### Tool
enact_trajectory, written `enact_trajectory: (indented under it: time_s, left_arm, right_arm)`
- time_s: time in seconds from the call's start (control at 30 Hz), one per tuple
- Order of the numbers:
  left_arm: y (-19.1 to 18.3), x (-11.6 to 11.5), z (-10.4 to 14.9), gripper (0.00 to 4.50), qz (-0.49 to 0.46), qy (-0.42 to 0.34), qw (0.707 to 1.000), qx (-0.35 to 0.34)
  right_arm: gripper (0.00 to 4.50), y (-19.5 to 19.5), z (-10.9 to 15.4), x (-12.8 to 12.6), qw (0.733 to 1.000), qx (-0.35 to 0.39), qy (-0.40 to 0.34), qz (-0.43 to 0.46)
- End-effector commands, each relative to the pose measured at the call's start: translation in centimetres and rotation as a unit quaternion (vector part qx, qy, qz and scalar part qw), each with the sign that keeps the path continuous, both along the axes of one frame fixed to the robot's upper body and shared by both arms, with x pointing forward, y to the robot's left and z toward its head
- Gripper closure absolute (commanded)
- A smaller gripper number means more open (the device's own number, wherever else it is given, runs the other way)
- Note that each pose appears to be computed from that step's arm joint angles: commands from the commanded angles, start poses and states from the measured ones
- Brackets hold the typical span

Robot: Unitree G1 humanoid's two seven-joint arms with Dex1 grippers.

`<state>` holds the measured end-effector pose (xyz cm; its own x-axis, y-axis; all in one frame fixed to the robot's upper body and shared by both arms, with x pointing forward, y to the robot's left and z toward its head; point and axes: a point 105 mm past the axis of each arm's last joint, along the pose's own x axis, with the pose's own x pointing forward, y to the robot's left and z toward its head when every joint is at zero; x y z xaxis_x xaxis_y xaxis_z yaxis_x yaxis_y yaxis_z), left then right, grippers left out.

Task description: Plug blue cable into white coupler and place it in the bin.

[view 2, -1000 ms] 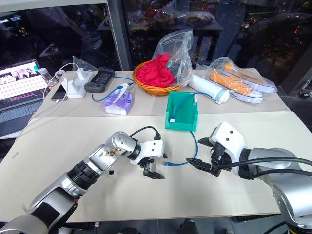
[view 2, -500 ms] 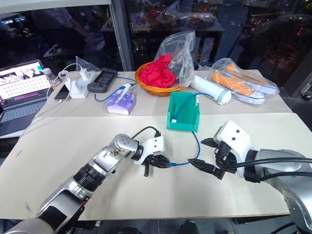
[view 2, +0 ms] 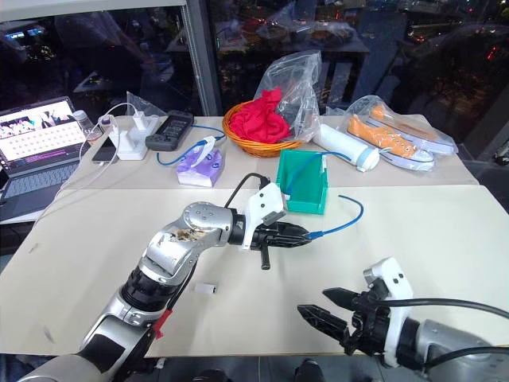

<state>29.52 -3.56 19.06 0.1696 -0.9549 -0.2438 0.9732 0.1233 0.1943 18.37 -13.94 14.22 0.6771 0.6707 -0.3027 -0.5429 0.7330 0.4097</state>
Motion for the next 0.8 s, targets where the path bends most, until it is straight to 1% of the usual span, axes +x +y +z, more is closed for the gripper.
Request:
enact_trajectory:
  time_s: [0.03, 0.13, 0.3, 0.5, 0.8]
  left_arm:
    - [0.3, -0.4, 2.5, 4.06, -0.010, -0.015, 0.998, -0.062]
    - [1.0, -0.4, 1.7, 4.06, -0.010, -0.022, 0.998, -0.055]
    - [1.7, -0.4, 0.7, 4.06, -0.012, -0.055, 0.998, -0.041]
    - [1.7, -0.8, 0.7, 4.06, -0.021, -0.063, 0.997, -0.046]
    - [1.8, -0.8, 0.3, 4.06, -0.022, -0.049, 0.998, -0.043]
  right_arm:
    - [0.42, 0.8, 2.7, 2.3, 0.988, 0.099, -0.019, -0.114]
    - [0.42, 2.2, 4.6, 3.0, 0.969, 0.190, -0.004, -0.156]
    - [0.42, 2.9, 5.7, 3.4, 0.942, 0.267, 0.033, -0.200]
    - [0.42, 2.3, 6.1, 4.1, 0.928, 0.290, 0.035, -0.233]
    - [0.42, 2.5, 6.4, 4.7, 0.927, 0.291, 0.026, -0.235]
